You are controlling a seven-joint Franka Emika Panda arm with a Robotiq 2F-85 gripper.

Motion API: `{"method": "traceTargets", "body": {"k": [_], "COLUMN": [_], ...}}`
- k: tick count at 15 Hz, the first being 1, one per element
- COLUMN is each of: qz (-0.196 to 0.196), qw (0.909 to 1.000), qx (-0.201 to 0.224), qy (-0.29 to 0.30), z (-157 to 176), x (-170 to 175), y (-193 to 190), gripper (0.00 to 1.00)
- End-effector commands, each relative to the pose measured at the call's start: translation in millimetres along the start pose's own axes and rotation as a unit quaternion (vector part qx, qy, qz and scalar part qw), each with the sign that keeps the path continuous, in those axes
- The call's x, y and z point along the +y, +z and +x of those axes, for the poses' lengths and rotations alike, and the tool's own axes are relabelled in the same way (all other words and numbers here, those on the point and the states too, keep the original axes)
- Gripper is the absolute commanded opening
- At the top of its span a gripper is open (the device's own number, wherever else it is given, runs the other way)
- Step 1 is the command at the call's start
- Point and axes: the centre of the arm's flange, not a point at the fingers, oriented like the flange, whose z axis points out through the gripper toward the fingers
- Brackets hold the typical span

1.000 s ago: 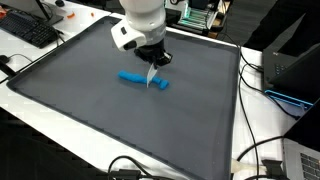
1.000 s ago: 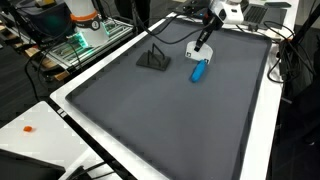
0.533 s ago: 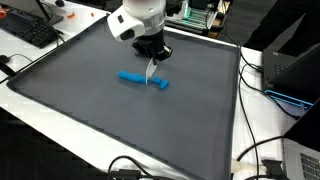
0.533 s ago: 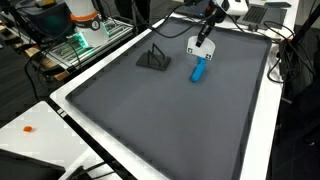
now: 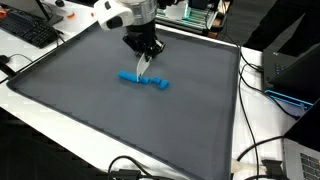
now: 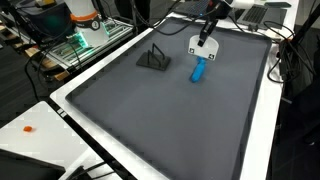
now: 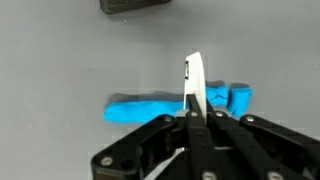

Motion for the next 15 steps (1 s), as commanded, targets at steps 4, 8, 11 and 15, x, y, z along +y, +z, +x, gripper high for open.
{"method": "traceTargets", "body": {"k": [4, 8, 11, 15], "qz": [-0.008, -0.016, -0.022, -0.028], "qw": [0.9999, 0.9997, 0.9995, 0.9993], "qx": [0.010, 0.013, 0.015, 0.013], "qy": [-0.006, -0.010, -0.014, -0.022], "z": [10.0, 15.4, 19.7, 25.1], "x": [8.2, 9.5, 10.0, 9.7], "y": [8.6, 15.6, 21.4, 29.4], "gripper": [0.01, 0.01, 0.01, 0.01]}}
